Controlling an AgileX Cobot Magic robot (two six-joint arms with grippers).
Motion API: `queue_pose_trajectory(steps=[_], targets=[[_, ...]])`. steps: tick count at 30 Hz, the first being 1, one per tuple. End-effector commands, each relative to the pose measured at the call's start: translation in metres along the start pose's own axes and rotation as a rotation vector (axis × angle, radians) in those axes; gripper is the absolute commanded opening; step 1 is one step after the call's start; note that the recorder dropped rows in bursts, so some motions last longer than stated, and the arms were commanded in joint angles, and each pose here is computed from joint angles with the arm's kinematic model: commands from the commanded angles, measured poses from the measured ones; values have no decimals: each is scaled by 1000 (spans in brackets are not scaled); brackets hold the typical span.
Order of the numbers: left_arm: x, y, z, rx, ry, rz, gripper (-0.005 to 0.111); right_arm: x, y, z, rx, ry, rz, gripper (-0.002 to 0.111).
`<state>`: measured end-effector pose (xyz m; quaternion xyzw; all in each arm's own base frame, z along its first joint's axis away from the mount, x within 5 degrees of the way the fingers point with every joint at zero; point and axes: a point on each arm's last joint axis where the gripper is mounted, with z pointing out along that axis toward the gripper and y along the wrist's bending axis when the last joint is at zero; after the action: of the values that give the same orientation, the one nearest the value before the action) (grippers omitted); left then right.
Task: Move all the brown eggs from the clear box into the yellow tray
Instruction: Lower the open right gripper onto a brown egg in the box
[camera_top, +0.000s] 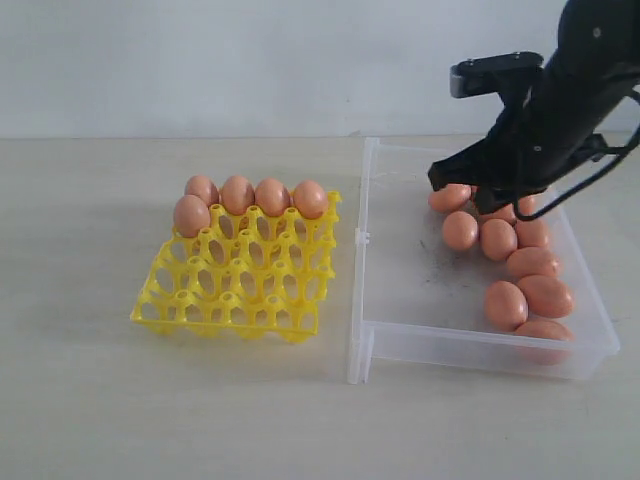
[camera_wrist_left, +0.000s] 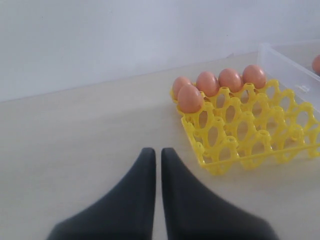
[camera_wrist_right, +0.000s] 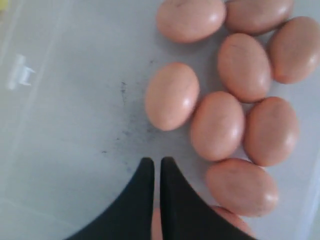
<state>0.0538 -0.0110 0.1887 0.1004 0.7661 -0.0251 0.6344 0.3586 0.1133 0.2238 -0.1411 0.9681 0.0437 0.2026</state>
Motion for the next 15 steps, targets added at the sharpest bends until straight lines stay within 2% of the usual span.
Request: queue_pose_trajectory(steps=[1, 4, 6, 12, 13, 15], targets=[[1, 0, 0, 4, -4, 3, 4, -22, 8, 11, -102, 28, 23, 0], [1, 0, 0, 4, -4, 3, 4, -31, 7, 22, -102, 40, 21, 1], [1, 0, 0, 4, -4, 3, 4, -34, 7, 29, -97, 43, 18, 9], [1, 0, 0, 4, -4, 3, 4, -37, 4, 50, -70, 42, 70, 58], [1, 0, 0, 4, -4, 3, 4, -38, 3, 51, -59, 40, 85, 61], [1, 0, 0, 4, -4, 3, 4, -39, 0, 56, -30, 46, 102, 59]])
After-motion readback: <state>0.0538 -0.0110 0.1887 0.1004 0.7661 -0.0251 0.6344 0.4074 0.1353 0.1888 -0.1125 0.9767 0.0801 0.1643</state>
